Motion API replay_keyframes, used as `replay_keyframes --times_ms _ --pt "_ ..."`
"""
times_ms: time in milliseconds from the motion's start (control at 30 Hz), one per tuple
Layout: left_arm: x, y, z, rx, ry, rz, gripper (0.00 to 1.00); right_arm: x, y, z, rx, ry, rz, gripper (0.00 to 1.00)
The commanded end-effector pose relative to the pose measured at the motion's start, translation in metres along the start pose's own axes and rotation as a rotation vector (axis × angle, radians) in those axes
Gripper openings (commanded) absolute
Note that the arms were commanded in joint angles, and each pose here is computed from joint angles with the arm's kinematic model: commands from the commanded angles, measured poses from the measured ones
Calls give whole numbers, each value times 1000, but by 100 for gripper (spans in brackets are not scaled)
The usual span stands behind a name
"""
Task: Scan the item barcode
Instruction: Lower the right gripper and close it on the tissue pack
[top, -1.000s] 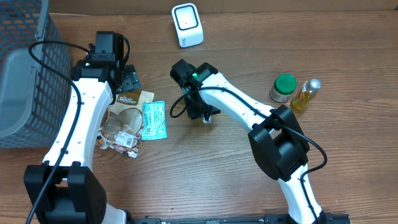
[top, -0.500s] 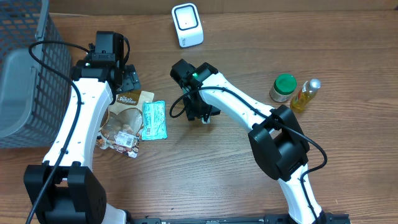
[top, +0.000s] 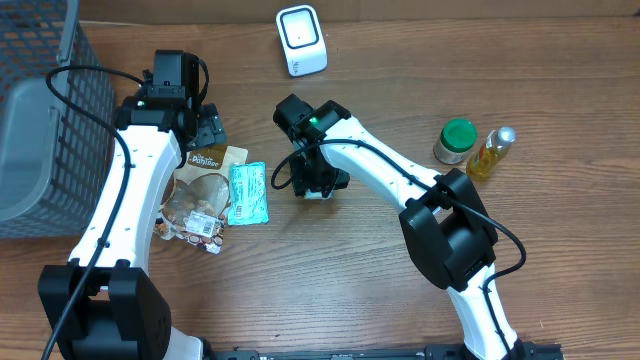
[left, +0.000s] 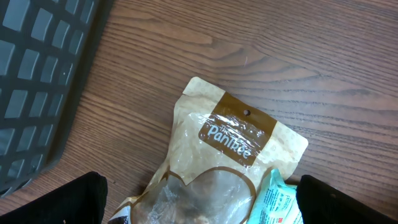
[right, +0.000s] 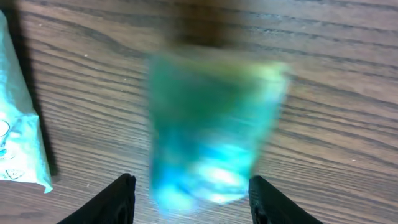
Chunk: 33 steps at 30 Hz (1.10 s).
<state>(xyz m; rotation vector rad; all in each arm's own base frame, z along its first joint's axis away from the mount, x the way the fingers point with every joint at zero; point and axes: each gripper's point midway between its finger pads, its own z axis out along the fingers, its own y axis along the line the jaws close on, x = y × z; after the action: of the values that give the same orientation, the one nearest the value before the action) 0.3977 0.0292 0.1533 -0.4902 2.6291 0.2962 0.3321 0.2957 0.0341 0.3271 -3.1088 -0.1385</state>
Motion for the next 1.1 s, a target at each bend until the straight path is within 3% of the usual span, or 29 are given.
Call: replay_keyframes --times_ms 0,367,833,1067 --pt "0 -2 2 -8 0 9 100 -5 10 -12 -38 -28 -13 57" --pt "0 -2 2 -8 0 9 100 -21 -4 -13 28 -98 -9 55" --pt "0 -2 2 -8 -1 8 100 -30 -10 -14 18 -121 10 19" --pt "0 -2 2 -8 0 9 100 -34 -18 -15 16 -121 33 21"
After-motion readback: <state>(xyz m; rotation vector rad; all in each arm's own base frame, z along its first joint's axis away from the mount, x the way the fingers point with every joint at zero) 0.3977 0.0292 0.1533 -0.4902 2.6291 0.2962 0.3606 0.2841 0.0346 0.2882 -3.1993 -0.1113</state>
